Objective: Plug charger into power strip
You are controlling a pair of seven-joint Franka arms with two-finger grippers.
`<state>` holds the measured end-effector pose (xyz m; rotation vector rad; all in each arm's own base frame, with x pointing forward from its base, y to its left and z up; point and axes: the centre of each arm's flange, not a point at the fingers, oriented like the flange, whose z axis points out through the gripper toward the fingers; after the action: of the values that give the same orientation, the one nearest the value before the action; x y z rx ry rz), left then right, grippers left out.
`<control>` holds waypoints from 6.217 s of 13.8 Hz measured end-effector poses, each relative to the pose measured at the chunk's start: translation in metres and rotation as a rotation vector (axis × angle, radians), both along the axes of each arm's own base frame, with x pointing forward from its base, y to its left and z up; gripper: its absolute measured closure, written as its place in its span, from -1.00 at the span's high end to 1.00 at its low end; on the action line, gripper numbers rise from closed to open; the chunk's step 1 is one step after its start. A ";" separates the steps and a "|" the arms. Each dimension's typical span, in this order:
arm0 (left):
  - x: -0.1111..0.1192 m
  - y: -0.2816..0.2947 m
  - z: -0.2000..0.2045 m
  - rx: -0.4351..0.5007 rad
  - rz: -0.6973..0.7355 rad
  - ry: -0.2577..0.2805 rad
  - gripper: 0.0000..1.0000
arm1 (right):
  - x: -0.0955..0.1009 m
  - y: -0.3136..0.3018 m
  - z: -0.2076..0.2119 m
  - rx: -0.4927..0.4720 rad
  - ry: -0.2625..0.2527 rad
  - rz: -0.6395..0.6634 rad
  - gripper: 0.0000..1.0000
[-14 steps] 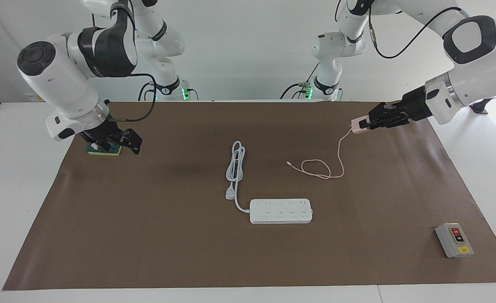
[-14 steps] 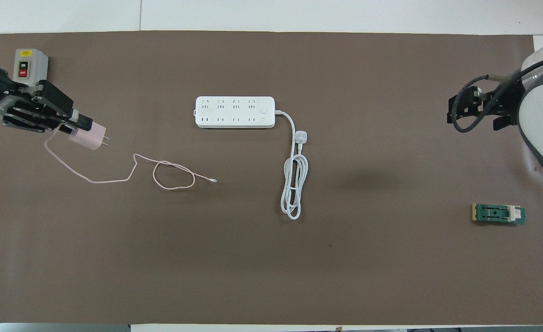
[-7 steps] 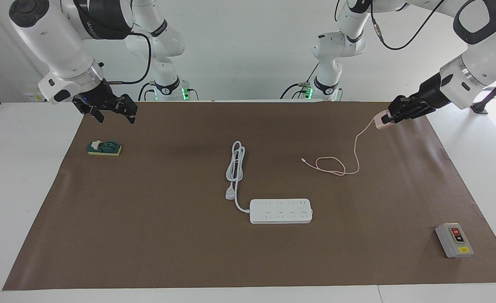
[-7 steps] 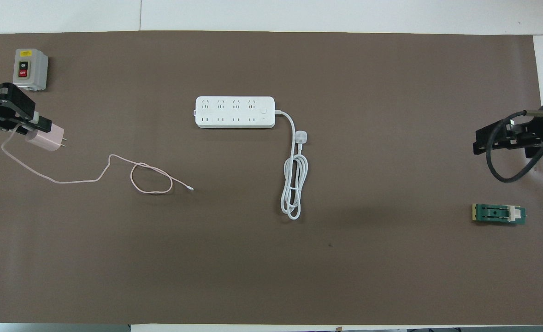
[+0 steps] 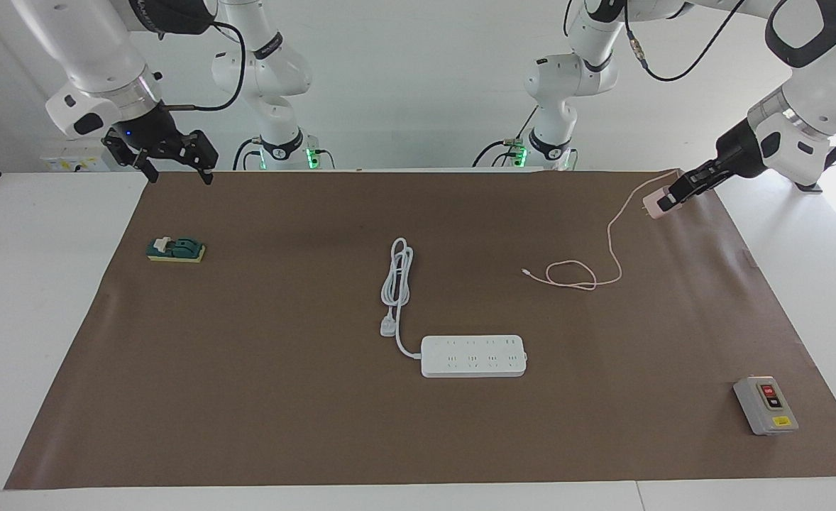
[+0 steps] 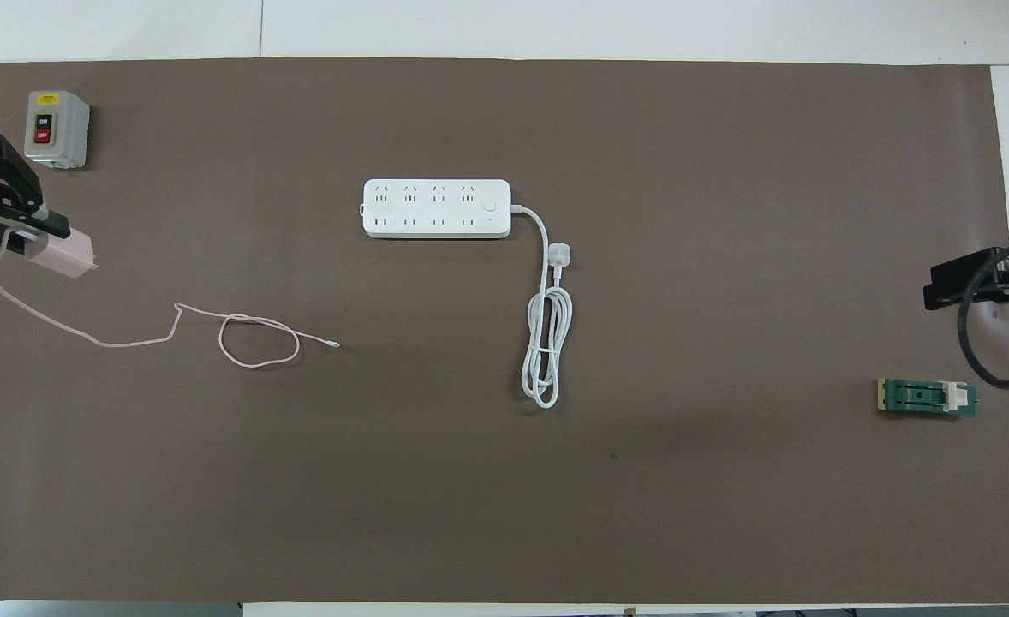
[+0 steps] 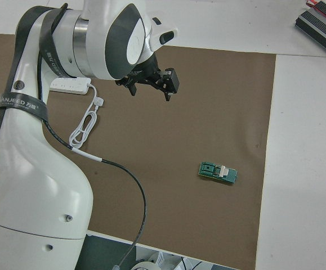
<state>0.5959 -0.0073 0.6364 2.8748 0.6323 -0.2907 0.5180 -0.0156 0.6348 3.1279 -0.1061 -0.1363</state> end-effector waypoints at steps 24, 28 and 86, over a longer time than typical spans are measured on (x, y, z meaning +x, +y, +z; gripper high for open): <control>0.086 -0.203 -0.140 0.283 1.029 -0.055 -0.38 | -0.013 -0.004 0.015 -0.004 -0.024 -0.021 1.00; 0.080 -0.247 -0.177 0.333 1.034 -0.054 -0.38 | -0.013 -0.001 0.015 -0.004 -0.024 -0.016 1.00; 0.056 -0.289 -0.280 0.360 1.055 -0.068 -0.38 | -0.015 -0.002 0.018 -0.005 -0.031 -0.018 1.00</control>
<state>0.6514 -0.2967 0.3565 2.3510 2.1757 0.0972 0.5032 -0.0174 0.6530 3.1257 -0.1339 -0.0878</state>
